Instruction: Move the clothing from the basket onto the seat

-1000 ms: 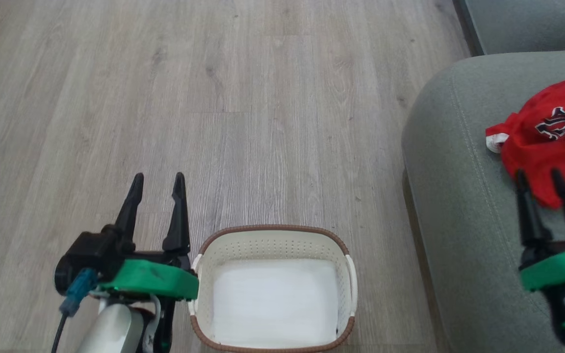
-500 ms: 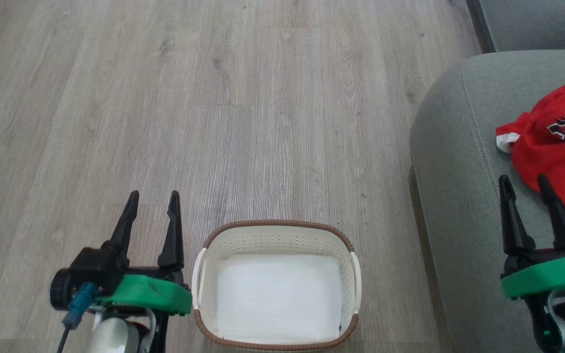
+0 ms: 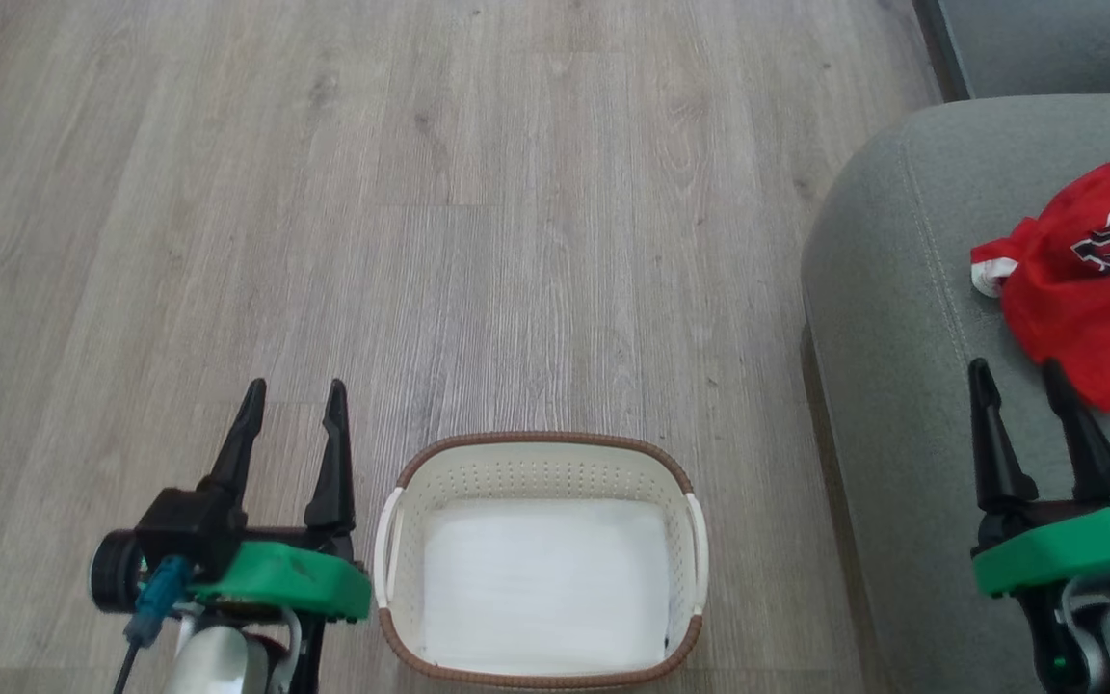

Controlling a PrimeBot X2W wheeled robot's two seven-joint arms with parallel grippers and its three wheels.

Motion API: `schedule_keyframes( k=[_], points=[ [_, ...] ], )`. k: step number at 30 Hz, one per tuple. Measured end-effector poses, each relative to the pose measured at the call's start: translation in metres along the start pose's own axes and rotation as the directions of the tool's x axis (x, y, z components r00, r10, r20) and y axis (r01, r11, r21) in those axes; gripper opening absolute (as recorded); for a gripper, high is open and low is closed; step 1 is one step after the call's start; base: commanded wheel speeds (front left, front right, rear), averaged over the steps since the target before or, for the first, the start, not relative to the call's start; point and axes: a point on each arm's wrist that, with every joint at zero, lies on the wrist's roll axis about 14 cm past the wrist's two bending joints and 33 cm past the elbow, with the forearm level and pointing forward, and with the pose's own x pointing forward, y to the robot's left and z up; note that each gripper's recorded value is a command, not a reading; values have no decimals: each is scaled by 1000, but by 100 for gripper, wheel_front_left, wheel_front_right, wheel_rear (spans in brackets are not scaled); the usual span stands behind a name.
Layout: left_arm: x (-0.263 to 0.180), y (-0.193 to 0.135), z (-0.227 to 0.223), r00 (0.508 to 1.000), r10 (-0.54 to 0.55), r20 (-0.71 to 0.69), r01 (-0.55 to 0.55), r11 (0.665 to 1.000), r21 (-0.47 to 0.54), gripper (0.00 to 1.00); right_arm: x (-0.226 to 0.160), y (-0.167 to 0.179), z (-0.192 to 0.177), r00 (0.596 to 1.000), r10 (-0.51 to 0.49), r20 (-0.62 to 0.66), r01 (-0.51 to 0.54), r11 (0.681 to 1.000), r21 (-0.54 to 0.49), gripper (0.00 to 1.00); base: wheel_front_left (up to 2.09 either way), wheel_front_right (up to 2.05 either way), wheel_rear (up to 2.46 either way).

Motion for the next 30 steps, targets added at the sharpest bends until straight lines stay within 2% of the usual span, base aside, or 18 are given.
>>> schedule_keyframes(
  k=[22, 23, 30],
  points=[
    [1, -2, -5, 1000, 0, -17, 0, 1000, -1, 100, -3, 14, -8, 999, 42, -27, -42, 999, 5, 100, 0, 0, 0],
    [-1, -2, -12, 999, 2, -37, -2, 1000, -1, 0, -4, 14, -12, 999, 39, -39, -38, 999, 9, 0, 0, 0, 0],
    [-31, 6, -60, 979, 35, -203, -40, 999, -19, 0, -28, 10, -56, 985, -3, -171, 13, 998, 56, 0, 0, 0, 0]
  ],
)
